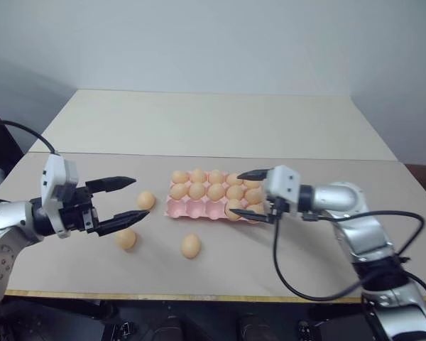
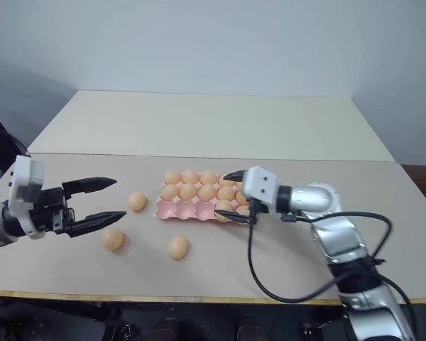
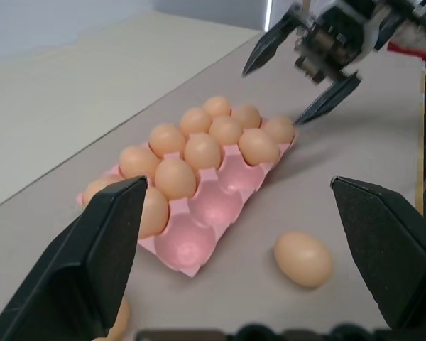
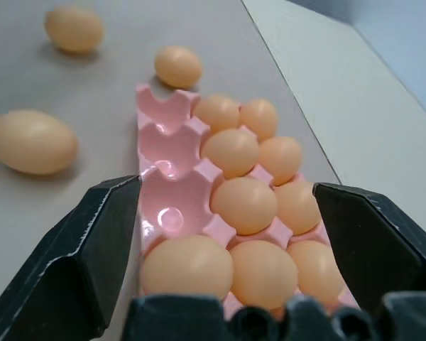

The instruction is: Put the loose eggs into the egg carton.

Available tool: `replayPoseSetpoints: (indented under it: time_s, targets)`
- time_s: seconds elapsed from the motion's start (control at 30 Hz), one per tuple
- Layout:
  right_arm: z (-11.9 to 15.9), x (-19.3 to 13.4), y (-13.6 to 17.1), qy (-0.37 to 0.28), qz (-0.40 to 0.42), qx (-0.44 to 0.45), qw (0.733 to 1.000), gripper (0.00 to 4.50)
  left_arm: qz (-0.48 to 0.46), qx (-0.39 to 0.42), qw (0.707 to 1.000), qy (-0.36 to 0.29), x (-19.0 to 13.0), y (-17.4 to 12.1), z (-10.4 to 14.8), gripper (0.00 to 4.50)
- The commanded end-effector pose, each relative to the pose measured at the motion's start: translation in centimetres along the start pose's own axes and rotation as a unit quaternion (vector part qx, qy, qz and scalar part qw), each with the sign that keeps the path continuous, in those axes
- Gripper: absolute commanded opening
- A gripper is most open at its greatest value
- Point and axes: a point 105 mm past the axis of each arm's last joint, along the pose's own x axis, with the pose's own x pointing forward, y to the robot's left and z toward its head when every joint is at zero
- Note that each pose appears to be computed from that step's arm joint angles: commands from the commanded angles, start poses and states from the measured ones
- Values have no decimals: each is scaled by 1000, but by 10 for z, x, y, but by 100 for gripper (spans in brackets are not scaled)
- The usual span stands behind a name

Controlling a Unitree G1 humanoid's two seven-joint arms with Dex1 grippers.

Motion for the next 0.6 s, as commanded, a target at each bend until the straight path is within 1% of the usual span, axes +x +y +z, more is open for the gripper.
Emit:
replayPoseSetpoints:
  time_s: [0.03, 0.1, 0.23, 0.3, 0.37, 0.6]
  targets:
    - [19, -38, 2, -14, 10, 15, 1000, 449, 4, 32, 999, 18, -18, 2, 3, 450]
    - [21, -61, 7, 3, 24, 36, 999, 449, 8, 34, 999, 28, -26, 3, 0, 450]
    - [20, -89, 10, 26, 32, 64, 997, 449, 8, 36, 999, 39, -34, 3, -5, 450]
    - [17, -97, 11, 39, 30, 67, 997, 449, 8, 36, 998, 42, -35, 2, -7, 450]
    - [15, -99, 12, 48, 27, 63, 996, 449, 6, 35, 998, 42, -35, 1, -8, 450]
    - [16, -92, 12, 41, 24, 58, 997, 449, -1, 40, 998, 50, -34, 1, -9, 450]
